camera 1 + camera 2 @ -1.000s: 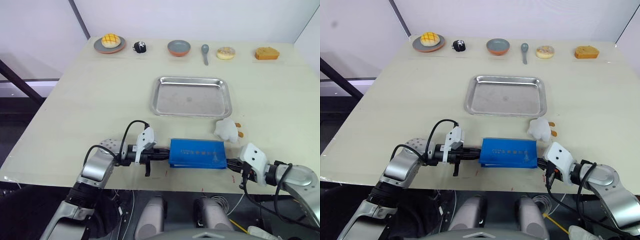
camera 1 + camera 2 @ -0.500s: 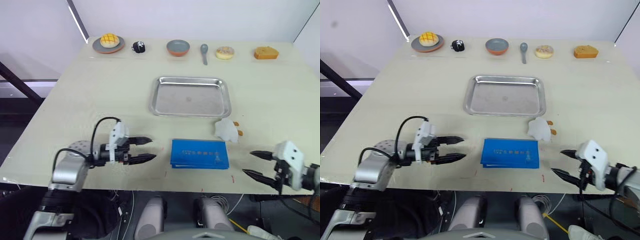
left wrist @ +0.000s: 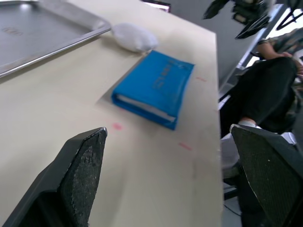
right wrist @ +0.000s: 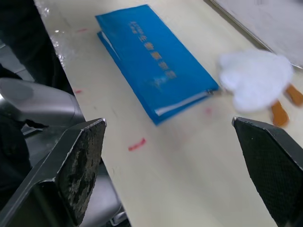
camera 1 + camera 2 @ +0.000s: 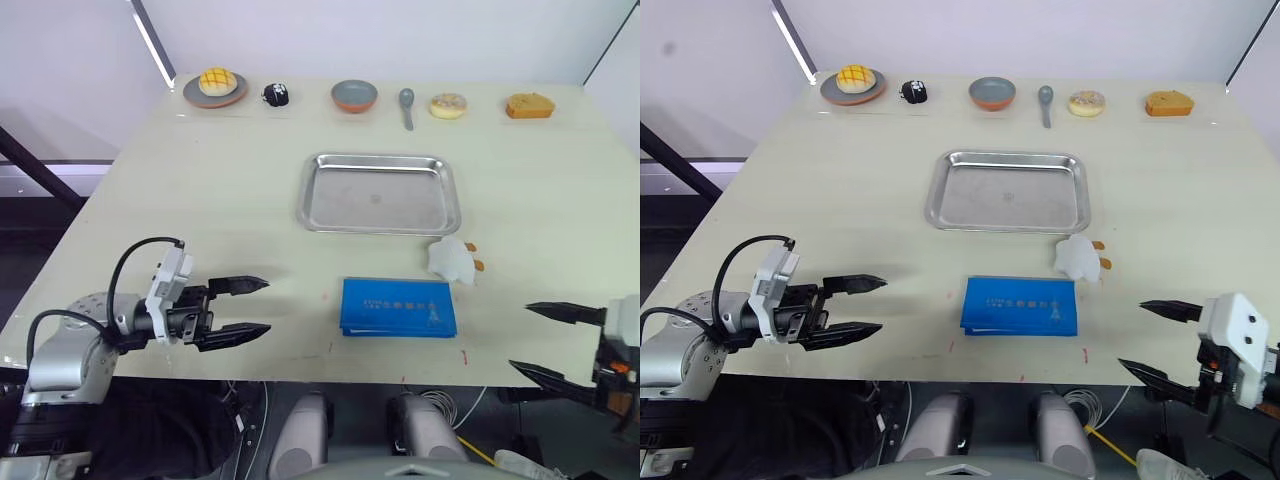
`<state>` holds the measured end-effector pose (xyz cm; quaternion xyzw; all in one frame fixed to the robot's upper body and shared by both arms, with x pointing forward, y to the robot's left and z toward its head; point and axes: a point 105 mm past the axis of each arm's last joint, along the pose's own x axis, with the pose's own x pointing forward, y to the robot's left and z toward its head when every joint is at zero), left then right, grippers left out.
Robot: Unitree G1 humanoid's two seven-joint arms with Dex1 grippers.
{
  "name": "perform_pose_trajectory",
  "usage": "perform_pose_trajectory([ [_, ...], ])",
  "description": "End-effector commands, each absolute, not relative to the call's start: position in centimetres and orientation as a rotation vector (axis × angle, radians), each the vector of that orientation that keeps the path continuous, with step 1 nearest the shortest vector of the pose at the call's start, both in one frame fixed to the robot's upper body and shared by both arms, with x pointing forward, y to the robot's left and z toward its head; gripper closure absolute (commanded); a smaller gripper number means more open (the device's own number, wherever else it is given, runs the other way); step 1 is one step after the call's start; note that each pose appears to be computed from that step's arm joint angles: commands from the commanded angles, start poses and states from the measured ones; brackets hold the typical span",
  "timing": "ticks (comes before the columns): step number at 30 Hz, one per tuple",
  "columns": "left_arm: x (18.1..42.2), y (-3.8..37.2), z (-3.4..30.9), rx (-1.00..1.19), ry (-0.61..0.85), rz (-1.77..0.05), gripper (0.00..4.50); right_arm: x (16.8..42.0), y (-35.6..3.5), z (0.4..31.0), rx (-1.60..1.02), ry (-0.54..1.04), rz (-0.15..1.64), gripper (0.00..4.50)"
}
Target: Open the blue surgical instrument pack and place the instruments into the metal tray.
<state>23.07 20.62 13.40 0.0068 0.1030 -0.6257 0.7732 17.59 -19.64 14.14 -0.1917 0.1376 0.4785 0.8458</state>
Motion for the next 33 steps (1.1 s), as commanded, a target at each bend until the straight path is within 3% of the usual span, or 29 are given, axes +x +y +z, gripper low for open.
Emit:
perform_pose_trajectory([
  [1, 22.8, 19.5, 15.1, 0.07, 0.156, -1.416, 0.05, 18.2, -17.6, 13.6, -0.502, 0.252, 1.052, 0.01],
  [5, 22.8, 18.1, 15.3, 0.074, 0.129, -1.453, 0.05, 19.9, -16.3, 12.3, -0.582, 0.204, 1.074, 0.01],
  [8, 22.7, 17.3, 15.1, 0.073, 0.119, -1.473, 0.0, 21.3, -15.6, 11.9, -0.615, 0.172, 1.066, 0.89],
  [10, 22.6, 16.9, 15.0, 0.072, 0.118, -1.484, 0.0, 21.8, -15.0, 11.5, -0.665, 0.152, 1.081, 1.73],
  [33, 21.8, 16.0, 14.8, 0.135, 0.069, -1.558, 0.0, 22.1, -14.2, 9.7, -0.763, 0.119, 1.089, 1.73],
])
